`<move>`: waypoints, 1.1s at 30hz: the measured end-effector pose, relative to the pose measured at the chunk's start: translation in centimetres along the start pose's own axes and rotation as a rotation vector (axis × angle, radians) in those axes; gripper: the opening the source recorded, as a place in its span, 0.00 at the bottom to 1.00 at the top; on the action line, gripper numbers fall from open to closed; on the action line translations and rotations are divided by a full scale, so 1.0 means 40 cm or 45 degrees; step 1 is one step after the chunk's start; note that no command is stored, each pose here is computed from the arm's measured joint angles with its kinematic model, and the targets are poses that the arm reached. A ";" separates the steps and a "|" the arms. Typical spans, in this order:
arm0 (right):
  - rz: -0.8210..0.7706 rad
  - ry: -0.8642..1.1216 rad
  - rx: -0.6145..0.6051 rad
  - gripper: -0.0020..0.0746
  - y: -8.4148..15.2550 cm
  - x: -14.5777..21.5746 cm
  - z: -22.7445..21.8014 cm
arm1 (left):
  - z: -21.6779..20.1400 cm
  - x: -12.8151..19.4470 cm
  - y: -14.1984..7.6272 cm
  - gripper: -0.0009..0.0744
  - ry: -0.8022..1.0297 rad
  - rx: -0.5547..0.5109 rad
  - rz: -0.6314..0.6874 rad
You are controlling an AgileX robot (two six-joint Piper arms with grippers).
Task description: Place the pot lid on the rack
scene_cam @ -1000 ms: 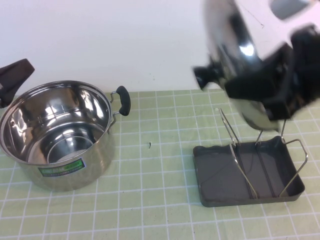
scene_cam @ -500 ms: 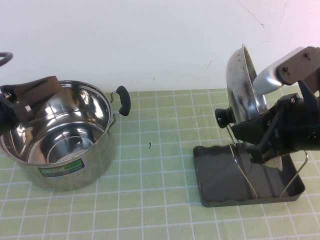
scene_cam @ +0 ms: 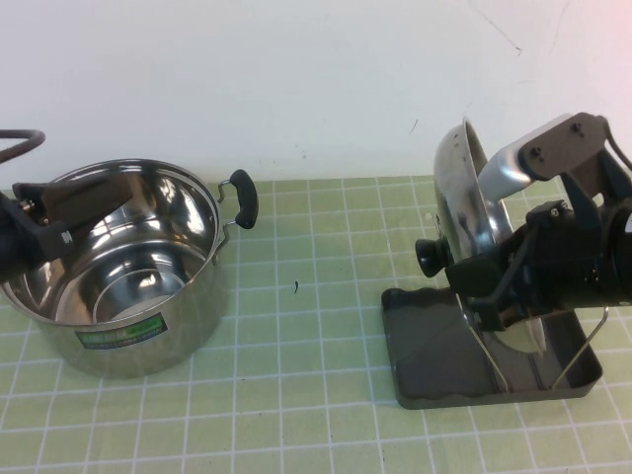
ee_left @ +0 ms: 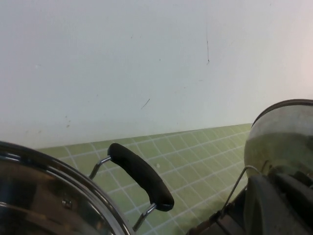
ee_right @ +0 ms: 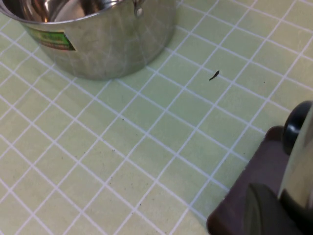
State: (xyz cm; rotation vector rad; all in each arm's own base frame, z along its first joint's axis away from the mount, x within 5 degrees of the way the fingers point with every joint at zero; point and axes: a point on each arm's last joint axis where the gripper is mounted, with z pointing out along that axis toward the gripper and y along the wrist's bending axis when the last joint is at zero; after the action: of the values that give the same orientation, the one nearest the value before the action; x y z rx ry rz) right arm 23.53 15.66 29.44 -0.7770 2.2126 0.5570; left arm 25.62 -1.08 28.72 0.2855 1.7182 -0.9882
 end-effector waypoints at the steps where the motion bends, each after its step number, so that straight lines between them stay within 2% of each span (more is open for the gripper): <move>1: -0.001 0.005 0.000 0.11 -0.001 0.001 0.003 | 0.000 0.000 0.000 0.01 0.000 0.000 0.000; 8: -0.060 0.011 0.023 0.38 -0.006 0.002 0.004 | 0.000 0.001 0.000 0.01 0.007 0.001 0.011; 12: -0.107 0.017 0.029 0.42 -0.002 0.003 -0.013 | -0.002 0.000 -0.002 0.01 0.006 -0.001 0.020; 17: -0.233 -0.114 0.075 0.33 0.027 -0.014 -0.128 | -0.041 -0.029 -0.018 0.01 -0.044 -0.083 0.104; 19: -0.320 -0.218 0.126 0.27 0.045 -0.017 -0.209 | -0.060 -0.041 -0.033 0.01 -0.041 -0.175 0.182; 22: -0.425 -0.355 0.233 0.19 0.068 0.010 -0.325 | -0.095 -0.057 -0.062 0.01 -0.010 -0.380 0.323; 27: -0.409 -0.599 0.361 0.09 0.095 0.139 -0.454 | -0.165 -0.045 -0.135 0.01 -0.012 -0.654 0.488; 33: -0.393 -0.849 0.402 0.07 0.113 0.289 -0.502 | -0.225 0.028 -0.166 0.01 -0.063 -0.878 0.510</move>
State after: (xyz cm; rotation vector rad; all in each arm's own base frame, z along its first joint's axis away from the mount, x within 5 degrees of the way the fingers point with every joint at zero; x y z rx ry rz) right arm 4.28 3.00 34.61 -0.6291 1.4817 0.2484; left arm 14.95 1.04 31.51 0.1379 1.7571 -0.0870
